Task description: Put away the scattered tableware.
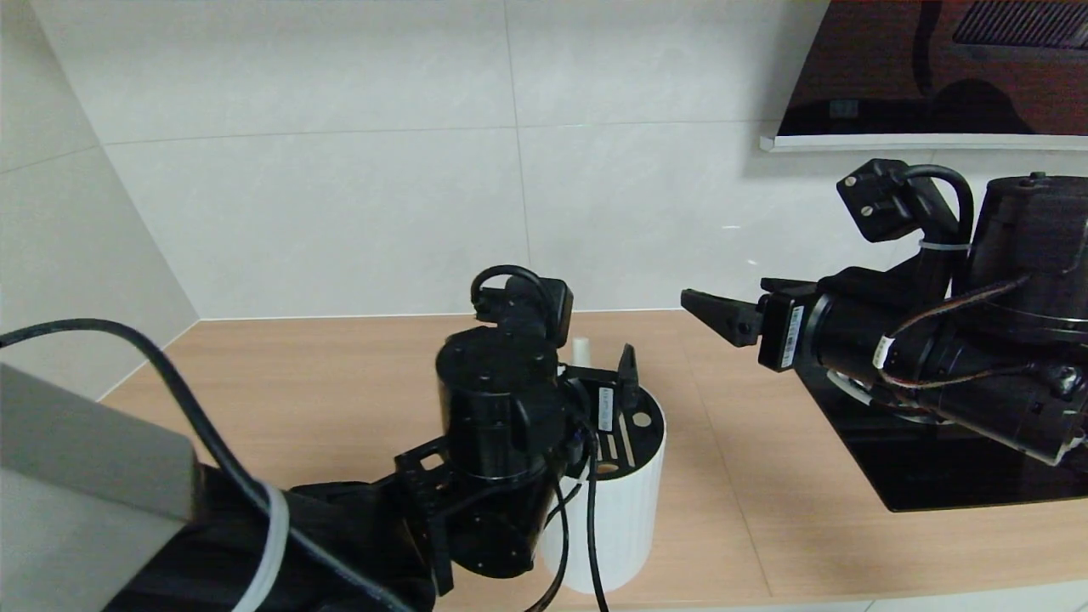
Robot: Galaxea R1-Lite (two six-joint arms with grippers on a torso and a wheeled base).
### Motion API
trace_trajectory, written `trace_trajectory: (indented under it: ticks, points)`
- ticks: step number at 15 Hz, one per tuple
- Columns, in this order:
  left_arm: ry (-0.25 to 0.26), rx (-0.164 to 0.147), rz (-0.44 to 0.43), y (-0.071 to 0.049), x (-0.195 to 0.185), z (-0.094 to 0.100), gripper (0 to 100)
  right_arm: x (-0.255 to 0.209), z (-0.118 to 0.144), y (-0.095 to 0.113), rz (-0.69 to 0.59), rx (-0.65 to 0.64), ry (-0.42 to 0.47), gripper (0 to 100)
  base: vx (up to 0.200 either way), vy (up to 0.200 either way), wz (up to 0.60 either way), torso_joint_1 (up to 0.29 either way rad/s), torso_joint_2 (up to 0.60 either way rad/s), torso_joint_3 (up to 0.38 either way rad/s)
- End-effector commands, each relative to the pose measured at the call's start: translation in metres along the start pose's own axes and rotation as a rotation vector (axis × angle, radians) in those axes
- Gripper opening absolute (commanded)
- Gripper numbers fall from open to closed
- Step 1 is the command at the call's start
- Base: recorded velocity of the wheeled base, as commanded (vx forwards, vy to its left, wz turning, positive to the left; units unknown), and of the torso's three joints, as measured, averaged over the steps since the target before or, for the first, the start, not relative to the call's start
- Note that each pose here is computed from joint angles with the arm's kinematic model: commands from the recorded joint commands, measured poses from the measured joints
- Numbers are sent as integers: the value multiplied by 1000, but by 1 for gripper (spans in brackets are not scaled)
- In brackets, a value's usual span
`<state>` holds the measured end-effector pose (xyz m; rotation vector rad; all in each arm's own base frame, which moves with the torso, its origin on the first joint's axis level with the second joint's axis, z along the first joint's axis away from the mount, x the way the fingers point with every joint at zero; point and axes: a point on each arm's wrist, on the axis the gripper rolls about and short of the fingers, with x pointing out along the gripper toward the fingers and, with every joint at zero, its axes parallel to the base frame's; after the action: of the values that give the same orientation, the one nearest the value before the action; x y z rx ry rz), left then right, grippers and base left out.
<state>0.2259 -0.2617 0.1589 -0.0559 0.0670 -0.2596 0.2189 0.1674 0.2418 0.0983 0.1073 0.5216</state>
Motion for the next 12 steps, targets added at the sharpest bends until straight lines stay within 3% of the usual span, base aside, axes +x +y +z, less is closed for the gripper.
trace_trajectory:
  ticks: [1, 3, 4, 6, 7, 8, 10, 12]
  points:
    - [-71, -55, -110, 21, -37, 31, 100, -1, 0, 0, 0, 0, 0, 100, 0, 0, 0, 0, 0, 0]
    - [-114, -78, -193, 34, -59, 48, 100, -3, -1, 0, 0, 0, 0, 100, 0, 0, 0, 0, 0, 0]
    - [-163, -104, -250, 44, -72, 65, 100, -7, 3, -1, 0, 2, -13, 100, 0, 0, 0, 0, 0, 0]
    - [-234, -133, -257, 60, -84, 85, 100, -18, 7, -2, 6, 3, -33, 100, 0, 0, 0, 0, 0, 0]
    - [-290, -151, -266, 75, -98, 100, 100, -34, 14, -4, 7, -9, -68, 100, 0, 0, 0, 0, 0, 0]
    - [-314, -150, -241, 90, -104, 104, 100, -46, 17, -11, -13, -24, -90, 100, 0, 0, 0, 0, 0, 0]
    - [-343, -125, -130, 132, -118, 113, 100, -73, 23, -27, -80, -38, -139, 100, 0, 0, 0, 0, 0, 0]
    - [-350, -105, -44, 159, -148, 117, 100, -107, 25, -39, -134, -37, -188, 100, 0, 0, 0, 0, 0, 0]
